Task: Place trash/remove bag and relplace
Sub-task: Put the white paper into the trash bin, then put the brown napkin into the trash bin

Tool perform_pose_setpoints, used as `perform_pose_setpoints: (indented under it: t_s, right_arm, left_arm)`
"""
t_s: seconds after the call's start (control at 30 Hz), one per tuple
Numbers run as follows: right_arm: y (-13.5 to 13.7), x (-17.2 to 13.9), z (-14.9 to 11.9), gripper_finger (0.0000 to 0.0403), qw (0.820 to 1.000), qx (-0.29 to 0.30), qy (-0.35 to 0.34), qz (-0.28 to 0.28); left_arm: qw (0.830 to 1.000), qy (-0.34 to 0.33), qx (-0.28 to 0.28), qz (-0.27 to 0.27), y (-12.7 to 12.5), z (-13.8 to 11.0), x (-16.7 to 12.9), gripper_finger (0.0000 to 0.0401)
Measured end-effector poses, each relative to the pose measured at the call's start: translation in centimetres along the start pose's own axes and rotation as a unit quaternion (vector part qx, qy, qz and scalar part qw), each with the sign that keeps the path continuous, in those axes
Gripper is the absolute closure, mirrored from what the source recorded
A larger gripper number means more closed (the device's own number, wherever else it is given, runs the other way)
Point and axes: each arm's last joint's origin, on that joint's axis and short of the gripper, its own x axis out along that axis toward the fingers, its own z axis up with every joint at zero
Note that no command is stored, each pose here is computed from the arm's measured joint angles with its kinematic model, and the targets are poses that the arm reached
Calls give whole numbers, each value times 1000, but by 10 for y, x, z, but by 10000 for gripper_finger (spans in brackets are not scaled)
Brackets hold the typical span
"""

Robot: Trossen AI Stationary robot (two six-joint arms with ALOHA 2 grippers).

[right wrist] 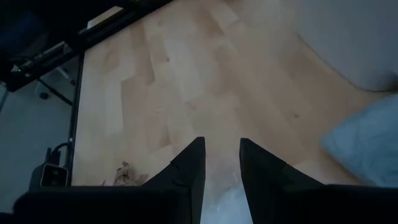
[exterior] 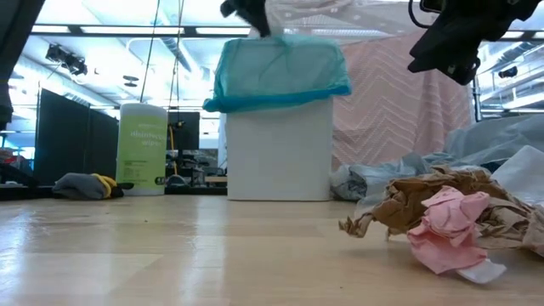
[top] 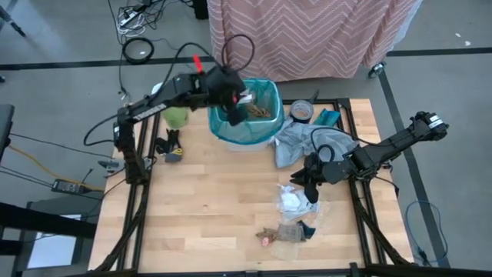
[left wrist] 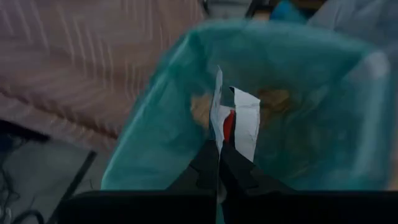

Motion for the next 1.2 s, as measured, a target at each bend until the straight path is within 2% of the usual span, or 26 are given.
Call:
perform_pose_setpoints:
  t_s: [0.17,0.3,0.5,0.67,0.8,1.0,1.1,1.2]
  right_arm:
    - [-1,0,1,312,1000,1,-2,-4]
    - [-1,0,1,312,1000,2,-3,-4]
    - [-1,0,1,312,1000,8,-2,-4]
    - [-1,0,1,312,1000,15,-3,-4]
    - [-1,0,1,312,1000,16,-2,-4]
    - [-1,0,1,312,1000,16,-2,-5]
    - [-1,0,1,312,1000,16,-1,-5]
    - [-1,0,0,312,1000,15,-1,-4]
  left_arm:
    - [999,40,9,-6,13,-6,16,382]
    - [998,42,31,-28,13,-6,21,353]
    - [998,31,54,-31,10,-4,19,302]
    - [999,28,18,-41,2,-4,14,267]
    - [996,0,-10,-86,-10,-2,-7,261]
    - [982,-94,-68,-152,-31,5,-62,263]
    - [977,-115,-56,-170,-51,3,-83,269]
    - [977,-117,-30,-176,-78,-1,-91,272]
